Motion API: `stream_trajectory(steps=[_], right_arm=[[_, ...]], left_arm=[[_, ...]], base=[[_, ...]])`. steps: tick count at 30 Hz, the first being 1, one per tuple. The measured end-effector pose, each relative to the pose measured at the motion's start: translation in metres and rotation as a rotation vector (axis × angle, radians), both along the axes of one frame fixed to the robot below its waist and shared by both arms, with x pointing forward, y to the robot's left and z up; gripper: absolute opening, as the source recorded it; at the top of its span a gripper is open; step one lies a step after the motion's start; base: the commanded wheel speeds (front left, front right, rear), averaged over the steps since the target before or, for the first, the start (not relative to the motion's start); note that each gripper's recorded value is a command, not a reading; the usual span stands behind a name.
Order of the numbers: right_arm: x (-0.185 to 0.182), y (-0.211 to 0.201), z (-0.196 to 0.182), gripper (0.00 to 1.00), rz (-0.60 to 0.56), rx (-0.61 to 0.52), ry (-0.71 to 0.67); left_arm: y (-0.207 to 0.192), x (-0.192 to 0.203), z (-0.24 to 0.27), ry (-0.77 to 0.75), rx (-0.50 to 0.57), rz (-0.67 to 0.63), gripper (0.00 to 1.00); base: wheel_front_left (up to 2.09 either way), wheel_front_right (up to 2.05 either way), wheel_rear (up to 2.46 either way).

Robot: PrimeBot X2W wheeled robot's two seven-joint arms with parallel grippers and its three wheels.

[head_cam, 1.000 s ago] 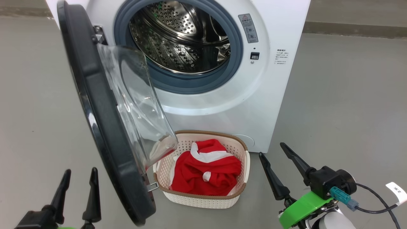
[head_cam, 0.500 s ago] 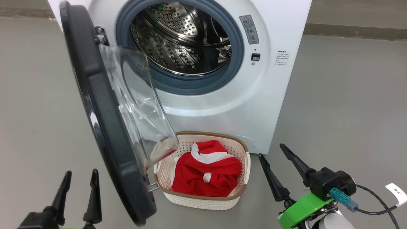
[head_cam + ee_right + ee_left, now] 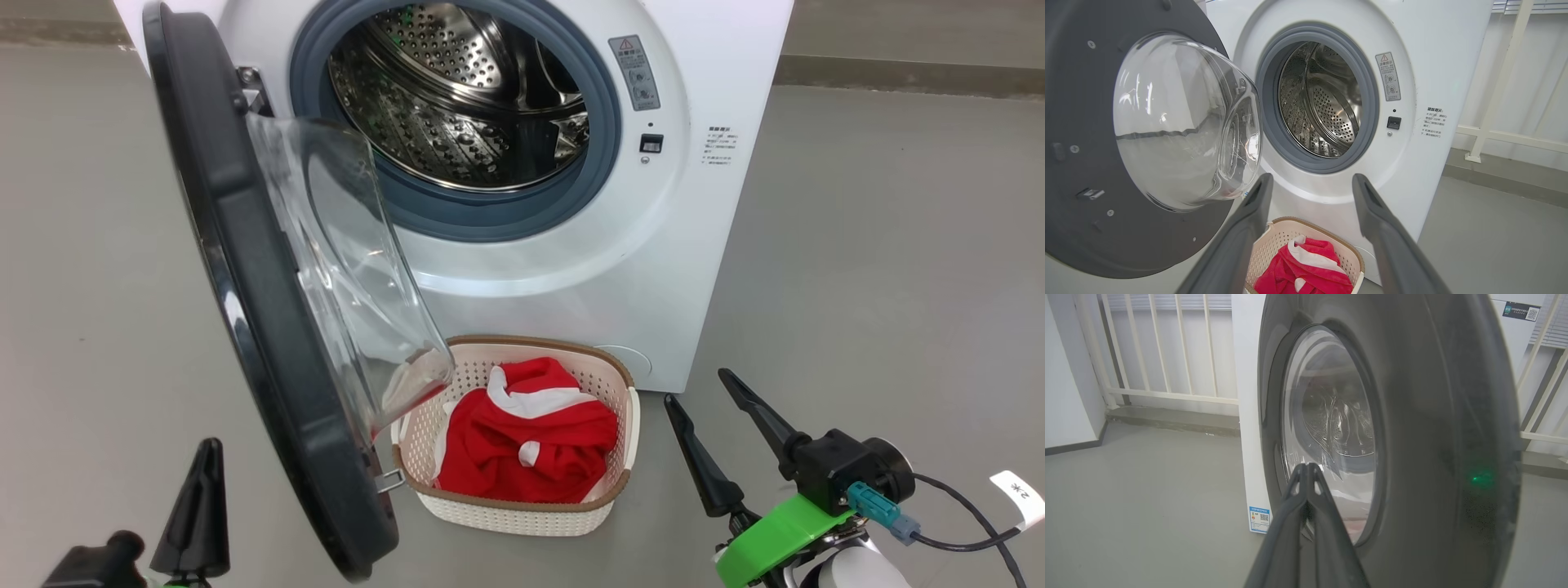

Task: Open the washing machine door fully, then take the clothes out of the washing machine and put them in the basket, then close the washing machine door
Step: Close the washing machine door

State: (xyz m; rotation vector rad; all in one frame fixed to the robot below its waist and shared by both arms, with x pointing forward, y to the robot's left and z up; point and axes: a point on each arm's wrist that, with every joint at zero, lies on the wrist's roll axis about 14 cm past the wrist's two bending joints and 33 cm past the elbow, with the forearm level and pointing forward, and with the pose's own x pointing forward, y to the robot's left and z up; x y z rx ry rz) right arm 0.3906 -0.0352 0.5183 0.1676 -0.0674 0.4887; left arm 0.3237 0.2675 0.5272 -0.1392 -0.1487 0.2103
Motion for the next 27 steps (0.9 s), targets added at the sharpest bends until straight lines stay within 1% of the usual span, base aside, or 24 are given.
stream_trajectory(steps=[3, 6, 11, 13, 16, 19, 22, 27], right_arm=[[0.000, -0.001, 0.000, 1.00, -0.002, 0.000, 0.001], [0.000, -0.001, -0.001, 1.00, -0.003, 0.000, 0.003], [0.001, -0.001, -0.003, 1.00, -0.002, 0.000, 0.007], [0.001, -0.001, -0.003, 1.00, -0.002, -0.001, 0.008], [0.001, -0.002, -0.003, 1.00, -0.004, -0.002, 0.009], [0.001, -0.004, -0.004, 1.00, -0.010, -0.004, 0.009], [0.001, -0.007, -0.005, 1.00, -0.015, -0.006, 0.012], [0.002, -0.009, -0.009, 1.00, -0.022, -0.007, 0.022]], left_arm=[[0.001, 0.001, 0.001, -0.029, -0.099, 0.012, 0.00], [0.005, 0.007, 0.010, -0.079, -0.244, 0.021, 0.00], [0.019, 0.022, 0.035, -0.198, -0.583, 0.016, 0.00], [0.025, 0.028, 0.045, -0.246, -0.737, -0.006, 0.00], [0.030, 0.036, 0.055, -0.275, -0.931, -0.035, 0.00], [0.029, 0.044, 0.063, -0.266, -1.061, -0.071, 0.00], [0.024, 0.051, 0.065, -0.222, -1.198, -0.101, 0.00], [0.012, 0.059, 0.078, -0.176, -1.354, -0.185, 0.00]], base=[[0.00, 0.00, 0.00], [0.00, 0.00, 0.00], [0.00, 0.00, 0.00], [0.00, 0.00, 0.00], [0.00, 0.00, 0.00], [0.00, 0.00, 0.00], [0.00, 0.00, 0.00], [0.00, 0.00, 0.00]])
